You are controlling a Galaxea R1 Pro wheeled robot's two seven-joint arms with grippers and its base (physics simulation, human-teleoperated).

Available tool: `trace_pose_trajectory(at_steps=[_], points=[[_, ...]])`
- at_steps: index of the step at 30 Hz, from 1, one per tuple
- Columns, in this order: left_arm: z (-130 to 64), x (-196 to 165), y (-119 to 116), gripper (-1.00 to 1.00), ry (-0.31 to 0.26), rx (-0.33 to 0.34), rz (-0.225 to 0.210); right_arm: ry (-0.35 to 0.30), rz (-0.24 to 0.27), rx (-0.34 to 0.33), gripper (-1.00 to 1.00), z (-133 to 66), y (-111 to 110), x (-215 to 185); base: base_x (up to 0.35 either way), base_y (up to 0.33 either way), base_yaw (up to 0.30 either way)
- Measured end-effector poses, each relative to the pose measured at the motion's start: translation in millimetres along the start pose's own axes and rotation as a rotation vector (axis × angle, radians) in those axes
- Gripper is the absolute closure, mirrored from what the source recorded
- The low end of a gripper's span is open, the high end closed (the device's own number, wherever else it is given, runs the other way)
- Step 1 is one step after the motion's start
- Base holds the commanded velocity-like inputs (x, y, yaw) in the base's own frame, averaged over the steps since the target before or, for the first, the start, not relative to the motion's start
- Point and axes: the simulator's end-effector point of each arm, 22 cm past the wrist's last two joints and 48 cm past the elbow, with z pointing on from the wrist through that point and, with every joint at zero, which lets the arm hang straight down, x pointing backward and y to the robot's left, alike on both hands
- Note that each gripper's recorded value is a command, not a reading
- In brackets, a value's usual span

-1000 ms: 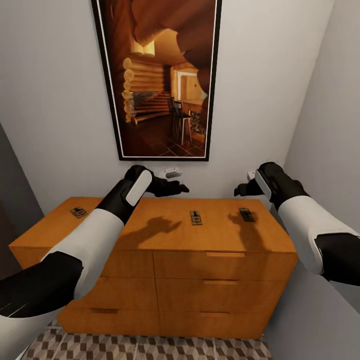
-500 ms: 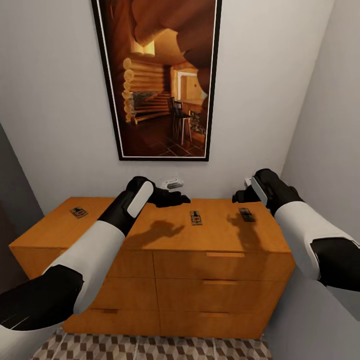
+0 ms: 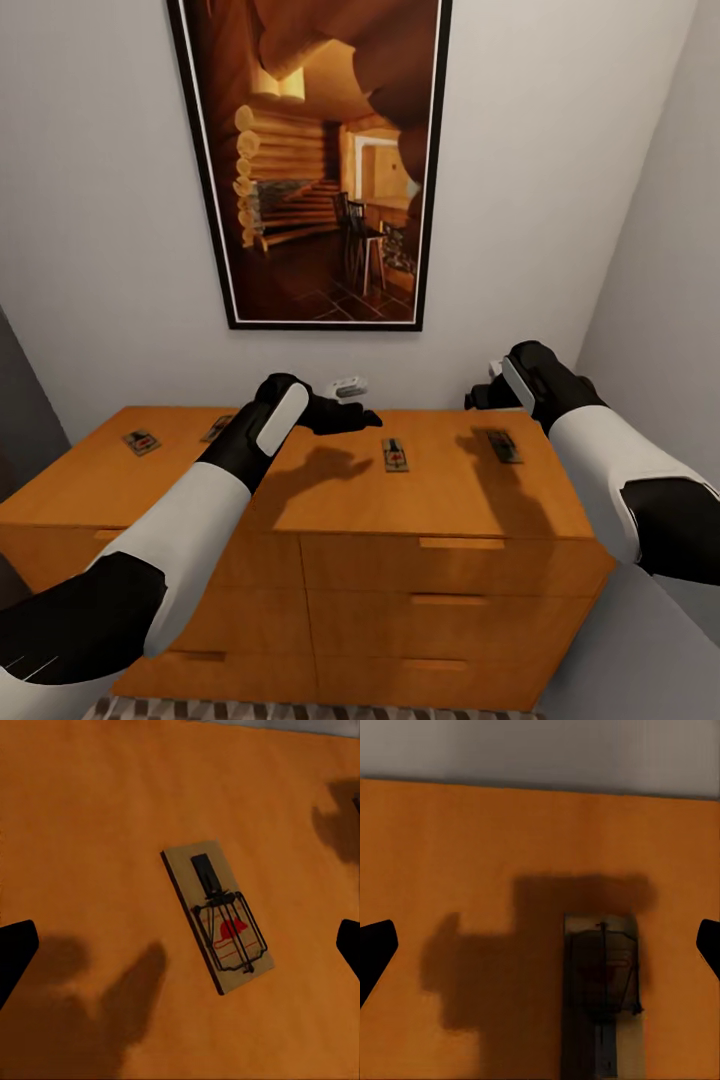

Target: Take the four mousetraps from the cabinet in the bathroom and place them on the bathroom floor. Make sure all four end up on the same floor surface, and ensure that at least two of them are either under or directly next to the same bathroom sink.

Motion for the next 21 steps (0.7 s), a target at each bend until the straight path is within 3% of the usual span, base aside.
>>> trace_pose_trajectory(at_steps=[21], points=[[-10.4, -15.4, -11.7, -1.0, -0.044, 0.016, 0.026, 0.024, 0.002, 0.001, -1.0, 7.9, -0.5, 12.3, 0.015, 0.0, 0.0]])
